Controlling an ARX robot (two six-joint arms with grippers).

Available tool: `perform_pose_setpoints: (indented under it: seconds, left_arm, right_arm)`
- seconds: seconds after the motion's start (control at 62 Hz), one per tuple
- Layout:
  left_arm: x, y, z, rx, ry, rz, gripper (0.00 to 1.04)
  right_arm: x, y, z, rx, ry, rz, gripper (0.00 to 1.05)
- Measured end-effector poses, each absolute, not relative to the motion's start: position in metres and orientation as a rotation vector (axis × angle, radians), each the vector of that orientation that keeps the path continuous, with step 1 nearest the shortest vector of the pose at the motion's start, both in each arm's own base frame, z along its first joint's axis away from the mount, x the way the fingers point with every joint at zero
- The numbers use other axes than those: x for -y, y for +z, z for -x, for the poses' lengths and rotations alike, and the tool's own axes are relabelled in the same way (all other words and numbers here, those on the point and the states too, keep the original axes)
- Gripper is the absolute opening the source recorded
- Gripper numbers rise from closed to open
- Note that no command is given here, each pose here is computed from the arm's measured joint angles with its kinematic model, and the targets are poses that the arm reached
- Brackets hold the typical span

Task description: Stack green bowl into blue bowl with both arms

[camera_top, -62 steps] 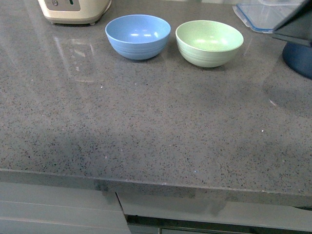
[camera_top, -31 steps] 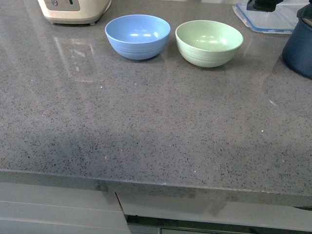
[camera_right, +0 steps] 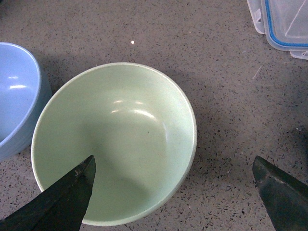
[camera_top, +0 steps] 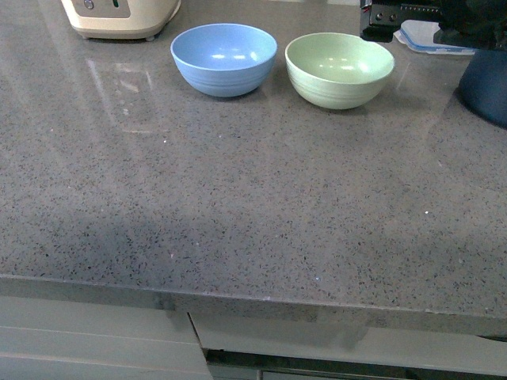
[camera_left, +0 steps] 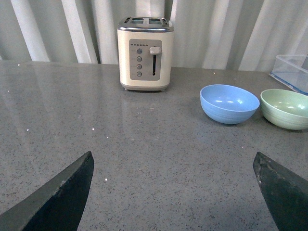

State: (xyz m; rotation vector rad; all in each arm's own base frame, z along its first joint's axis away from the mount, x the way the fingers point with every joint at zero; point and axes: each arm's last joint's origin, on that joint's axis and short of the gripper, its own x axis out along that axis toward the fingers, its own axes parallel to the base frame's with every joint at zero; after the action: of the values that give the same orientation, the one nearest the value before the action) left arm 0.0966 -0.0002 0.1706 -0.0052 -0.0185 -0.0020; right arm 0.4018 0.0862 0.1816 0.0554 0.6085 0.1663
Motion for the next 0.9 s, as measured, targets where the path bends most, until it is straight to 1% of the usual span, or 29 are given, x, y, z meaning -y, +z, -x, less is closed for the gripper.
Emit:
perform_pose_setpoints:
  seconds: [0.306, 0.902]
  left_arm:
    - [0.0, 0.171, -0.097, 0.018, -0.002, 0.005, 0.98]
    - [0.0, 0.171, -0.097, 0.018, -0.002, 0.005, 0.98]
  right_arm:
    - [-0.088, 0.166, -0.409, -0.635, 0.169, -0.043, 0.95]
    - [-0.09, 0.151, -0.429, -0.65, 0.188, -0.027, 0.95]
